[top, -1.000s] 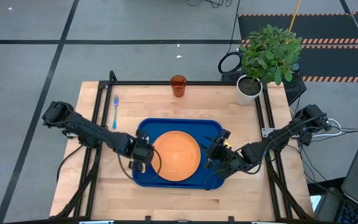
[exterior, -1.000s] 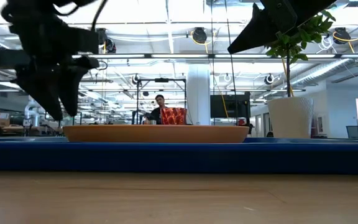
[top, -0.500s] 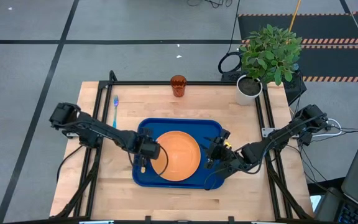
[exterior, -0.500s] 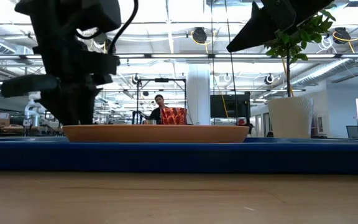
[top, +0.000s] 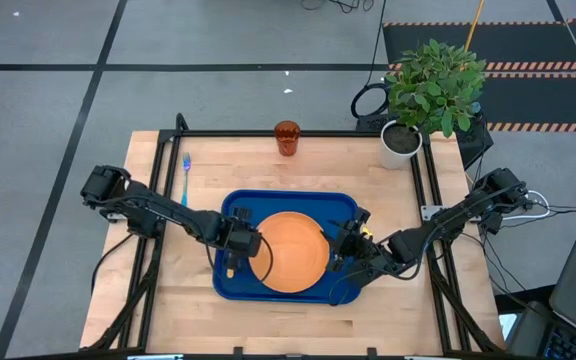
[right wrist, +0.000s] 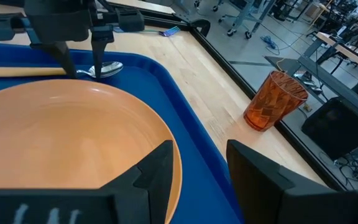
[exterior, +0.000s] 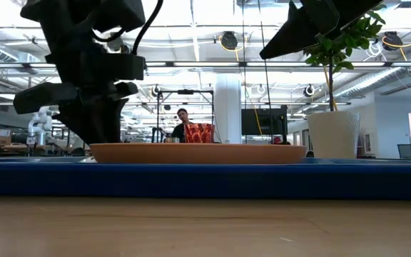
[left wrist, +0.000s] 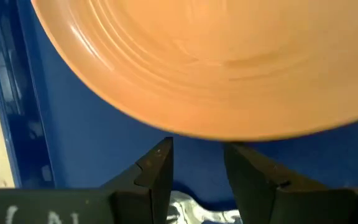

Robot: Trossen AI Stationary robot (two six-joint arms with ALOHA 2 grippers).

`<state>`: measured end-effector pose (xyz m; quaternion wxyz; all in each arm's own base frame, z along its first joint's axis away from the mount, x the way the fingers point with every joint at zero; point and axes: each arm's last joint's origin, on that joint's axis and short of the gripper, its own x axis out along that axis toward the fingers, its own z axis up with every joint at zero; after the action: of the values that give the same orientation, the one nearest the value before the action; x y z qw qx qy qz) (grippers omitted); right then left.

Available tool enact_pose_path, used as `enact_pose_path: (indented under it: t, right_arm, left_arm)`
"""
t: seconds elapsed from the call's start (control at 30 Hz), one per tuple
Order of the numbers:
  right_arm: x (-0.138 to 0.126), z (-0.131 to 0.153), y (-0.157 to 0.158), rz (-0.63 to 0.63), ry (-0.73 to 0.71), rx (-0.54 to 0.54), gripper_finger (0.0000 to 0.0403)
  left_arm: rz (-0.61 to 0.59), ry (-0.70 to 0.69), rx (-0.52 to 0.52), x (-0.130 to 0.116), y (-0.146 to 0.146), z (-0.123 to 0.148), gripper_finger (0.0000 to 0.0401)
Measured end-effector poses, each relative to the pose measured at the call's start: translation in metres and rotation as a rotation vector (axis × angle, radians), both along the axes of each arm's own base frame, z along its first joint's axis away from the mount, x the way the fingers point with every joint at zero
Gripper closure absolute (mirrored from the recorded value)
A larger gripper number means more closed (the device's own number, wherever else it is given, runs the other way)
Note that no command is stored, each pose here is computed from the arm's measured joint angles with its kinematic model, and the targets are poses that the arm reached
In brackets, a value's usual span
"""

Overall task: Pick and place plate/cup/fork/spoon on tray
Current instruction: Adjust the orange plate on the blue serving tray, then put the brown glass on the blue serving tray to the top right of the orange plate

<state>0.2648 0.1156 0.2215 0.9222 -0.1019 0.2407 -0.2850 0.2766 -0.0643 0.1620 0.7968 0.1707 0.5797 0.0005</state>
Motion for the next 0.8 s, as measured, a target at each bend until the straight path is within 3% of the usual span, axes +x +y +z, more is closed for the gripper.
enact_pose_path:
  t: [0.33,0.53,0.67,0.8]
  right_arm:
    - [0.0,0.0,0.0,-0.001,-0.001,-0.001,0.0258]
    - [0.012,0.003,-0.021,-0.039,-0.003,-0.011,0.0258]
    - [0.037,0.016,-0.052,0.101,-0.027,0.041,0.0257]
    - [0.054,0.048,-0.089,0.117,-0.02,-0.012,0.025]
  left_arm:
    - [-0.017,-0.05,0.003,0.005,-0.001,0.002,0.0256]
    - [0.002,-0.041,0.142,-0.001,0.005,0.007,0.0256]
    - [0.099,-0.109,0.252,-0.005,0.018,0.036,0.0256]
    - [0.159,-0.254,0.265,-0.019,0.028,0.08,0.0256]
